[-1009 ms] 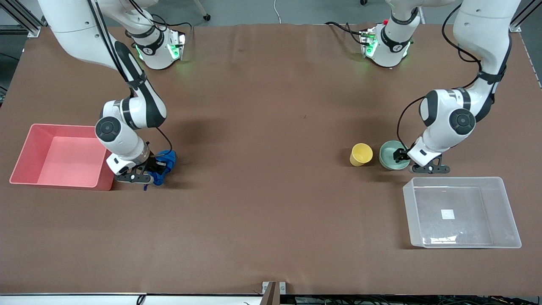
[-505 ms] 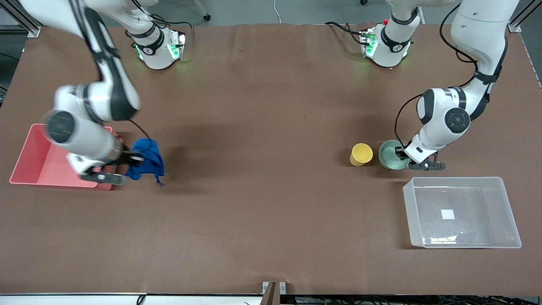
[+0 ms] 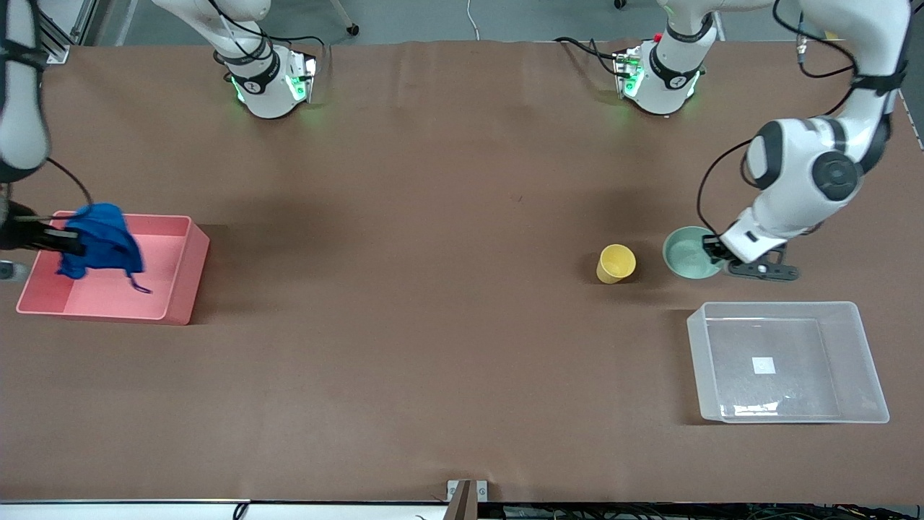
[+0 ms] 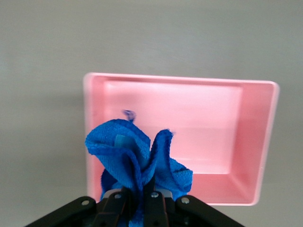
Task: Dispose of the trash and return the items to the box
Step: 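Carry the cloth into the pink bin while the left gripper lifts the bowl, then release the cloth and withdraw while the left gripper lowers the bowl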
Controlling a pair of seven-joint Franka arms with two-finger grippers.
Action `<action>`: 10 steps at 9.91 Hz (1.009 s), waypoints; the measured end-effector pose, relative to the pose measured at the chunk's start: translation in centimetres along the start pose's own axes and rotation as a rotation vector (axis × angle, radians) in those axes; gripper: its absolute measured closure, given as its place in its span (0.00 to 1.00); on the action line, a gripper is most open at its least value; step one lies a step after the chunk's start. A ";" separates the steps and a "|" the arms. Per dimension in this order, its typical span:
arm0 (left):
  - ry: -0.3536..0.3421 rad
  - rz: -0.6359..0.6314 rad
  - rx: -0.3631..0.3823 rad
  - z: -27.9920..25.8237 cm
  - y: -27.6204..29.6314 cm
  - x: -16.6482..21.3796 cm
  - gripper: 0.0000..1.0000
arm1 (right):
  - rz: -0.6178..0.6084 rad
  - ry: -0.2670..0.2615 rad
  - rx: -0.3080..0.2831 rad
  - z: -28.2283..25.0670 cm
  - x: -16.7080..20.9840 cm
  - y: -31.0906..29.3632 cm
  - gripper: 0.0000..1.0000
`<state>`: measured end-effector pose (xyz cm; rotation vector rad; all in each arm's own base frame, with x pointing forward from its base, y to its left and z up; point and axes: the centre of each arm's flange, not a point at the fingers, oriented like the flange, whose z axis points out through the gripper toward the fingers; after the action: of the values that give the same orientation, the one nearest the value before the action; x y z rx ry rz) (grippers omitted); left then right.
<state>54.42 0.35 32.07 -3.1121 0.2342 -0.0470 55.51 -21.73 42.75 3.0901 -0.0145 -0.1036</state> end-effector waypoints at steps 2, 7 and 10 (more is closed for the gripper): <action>0.068 -0.030 0.001 -3.8 -1.9 4.7 0.96 | 0.014 0.059 -0.019 7.1 -1.2 1.9 0.89; 0.062 -0.084 -0.068 -0.4 -11.2 14.8 0.96 | 0.008 0.056 -0.024 20.1 -1.7 1.5 0.48; 0.030 -0.108 -0.084 6.4 -12.2 16.2 0.96 | 0.003 0.051 -0.018 12.9 0.4 1.7 0.05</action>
<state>72.42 10.08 26.44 -3.2070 0.0701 -0.0882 55.01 -24.08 29.96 3.0736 -0.0160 -0.0240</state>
